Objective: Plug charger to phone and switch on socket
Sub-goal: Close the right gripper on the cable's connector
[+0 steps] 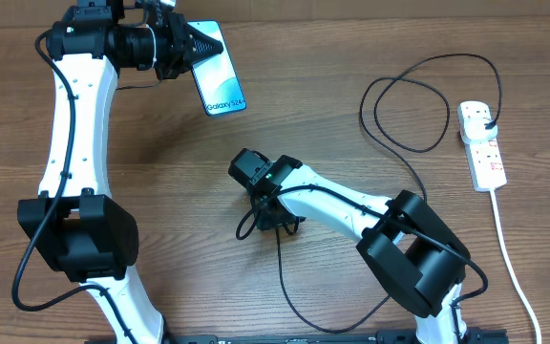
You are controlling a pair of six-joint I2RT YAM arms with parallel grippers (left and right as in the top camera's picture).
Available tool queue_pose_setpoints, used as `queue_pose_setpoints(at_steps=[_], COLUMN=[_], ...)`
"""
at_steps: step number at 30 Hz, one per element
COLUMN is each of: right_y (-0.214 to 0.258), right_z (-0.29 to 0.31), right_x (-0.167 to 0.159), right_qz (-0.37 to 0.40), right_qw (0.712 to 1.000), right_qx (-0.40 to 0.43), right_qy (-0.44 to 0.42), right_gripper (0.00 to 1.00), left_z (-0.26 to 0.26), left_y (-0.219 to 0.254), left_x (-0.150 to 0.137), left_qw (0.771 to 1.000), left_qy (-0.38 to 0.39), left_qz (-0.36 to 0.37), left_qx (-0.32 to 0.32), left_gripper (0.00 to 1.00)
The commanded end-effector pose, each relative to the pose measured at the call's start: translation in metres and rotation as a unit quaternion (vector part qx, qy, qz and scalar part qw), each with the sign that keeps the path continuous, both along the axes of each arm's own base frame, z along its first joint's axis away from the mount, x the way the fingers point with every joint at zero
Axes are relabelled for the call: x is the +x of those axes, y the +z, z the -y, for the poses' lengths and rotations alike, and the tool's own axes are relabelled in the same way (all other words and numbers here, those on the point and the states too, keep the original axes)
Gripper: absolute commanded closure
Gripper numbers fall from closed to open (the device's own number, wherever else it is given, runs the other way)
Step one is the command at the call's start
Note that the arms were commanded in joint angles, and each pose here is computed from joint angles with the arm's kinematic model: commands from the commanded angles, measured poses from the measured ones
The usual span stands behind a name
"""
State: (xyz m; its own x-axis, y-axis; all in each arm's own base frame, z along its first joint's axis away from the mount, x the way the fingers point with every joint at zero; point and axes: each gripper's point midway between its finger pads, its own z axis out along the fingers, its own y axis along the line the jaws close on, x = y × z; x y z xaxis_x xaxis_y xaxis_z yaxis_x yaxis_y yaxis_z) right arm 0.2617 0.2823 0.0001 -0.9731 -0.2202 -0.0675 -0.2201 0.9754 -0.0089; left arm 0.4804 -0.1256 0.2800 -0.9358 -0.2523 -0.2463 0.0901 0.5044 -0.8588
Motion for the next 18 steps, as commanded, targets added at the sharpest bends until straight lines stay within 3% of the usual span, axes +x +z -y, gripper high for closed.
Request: queue_pose_setpoints(at_steps=[1,5,9,18], right_y=[-0.0156,-0.0156,-0.0156,-0.0106], right_z=[0.0099,0.01,0.01,0.0049], right_x=[-0.0007,-0.0006,-0.0007,-0.0059], right_qz=[-0.003,-0.003,-0.003,-0.037], right_qw=[0.999,0.999,0.999,0.999], right_qx=[-0.032,-0.032,-0.032,-0.008], right_qy=[-0.005,-0.007,-0.007,-0.014], right_gripper=[0.66,0.85,0.96,0.96], left_z=[0.0061,0.0061,0.0061,0.006], left_y=[0.0046,0.0046,0.0046,0.0047], left_x=[-0.0007,-0.0008,-0.0008,-0.0008], left_qw=[1.0,1.0,1.0,1.0], left_qy=[-0.019,-0.019,-0.019,-0.019], left_qz=[0.02,0.02,0.02,0.02], left_qx=[-0.005,-0.005,-0.005,-0.005], left_gripper=[0.96,0.96,0.96,0.96])
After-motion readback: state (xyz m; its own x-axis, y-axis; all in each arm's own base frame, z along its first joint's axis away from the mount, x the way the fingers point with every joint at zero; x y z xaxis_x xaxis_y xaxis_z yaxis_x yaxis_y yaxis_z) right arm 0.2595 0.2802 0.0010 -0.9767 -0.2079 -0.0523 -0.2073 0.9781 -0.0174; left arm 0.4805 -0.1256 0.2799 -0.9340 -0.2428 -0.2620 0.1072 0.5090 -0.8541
